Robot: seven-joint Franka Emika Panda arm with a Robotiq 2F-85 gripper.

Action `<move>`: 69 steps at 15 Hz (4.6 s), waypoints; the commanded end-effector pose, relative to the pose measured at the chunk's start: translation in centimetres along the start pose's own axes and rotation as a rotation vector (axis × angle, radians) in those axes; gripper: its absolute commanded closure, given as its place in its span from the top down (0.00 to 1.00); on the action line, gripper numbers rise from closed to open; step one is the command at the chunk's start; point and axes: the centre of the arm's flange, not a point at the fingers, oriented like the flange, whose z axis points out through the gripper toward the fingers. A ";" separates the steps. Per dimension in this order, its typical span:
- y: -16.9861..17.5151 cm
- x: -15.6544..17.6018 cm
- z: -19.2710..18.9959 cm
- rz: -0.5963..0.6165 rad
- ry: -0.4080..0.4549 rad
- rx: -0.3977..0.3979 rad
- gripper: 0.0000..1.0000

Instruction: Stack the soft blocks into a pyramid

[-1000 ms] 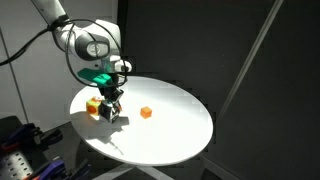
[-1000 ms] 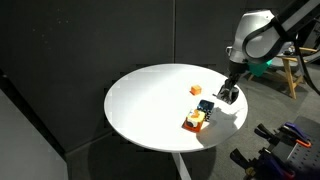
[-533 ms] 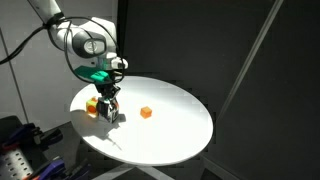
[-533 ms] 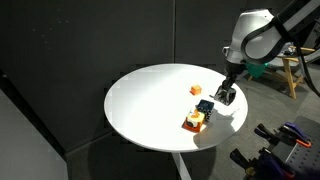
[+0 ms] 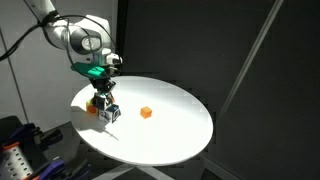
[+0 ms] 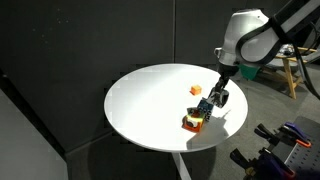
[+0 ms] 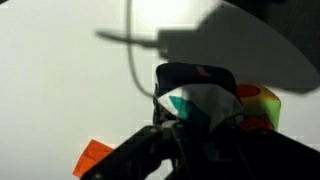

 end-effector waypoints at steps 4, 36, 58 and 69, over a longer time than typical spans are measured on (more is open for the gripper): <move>-1.7 2.8 0.6 -0.012 -0.006 -0.004 0.22; -0.6 3.4 2.6 0.205 -0.074 -0.019 1.00; -2.4 4.0 -0.4 0.188 -0.063 0.019 1.00; -0.9 1.8 -5.1 0.318 0.004 0.003 1.00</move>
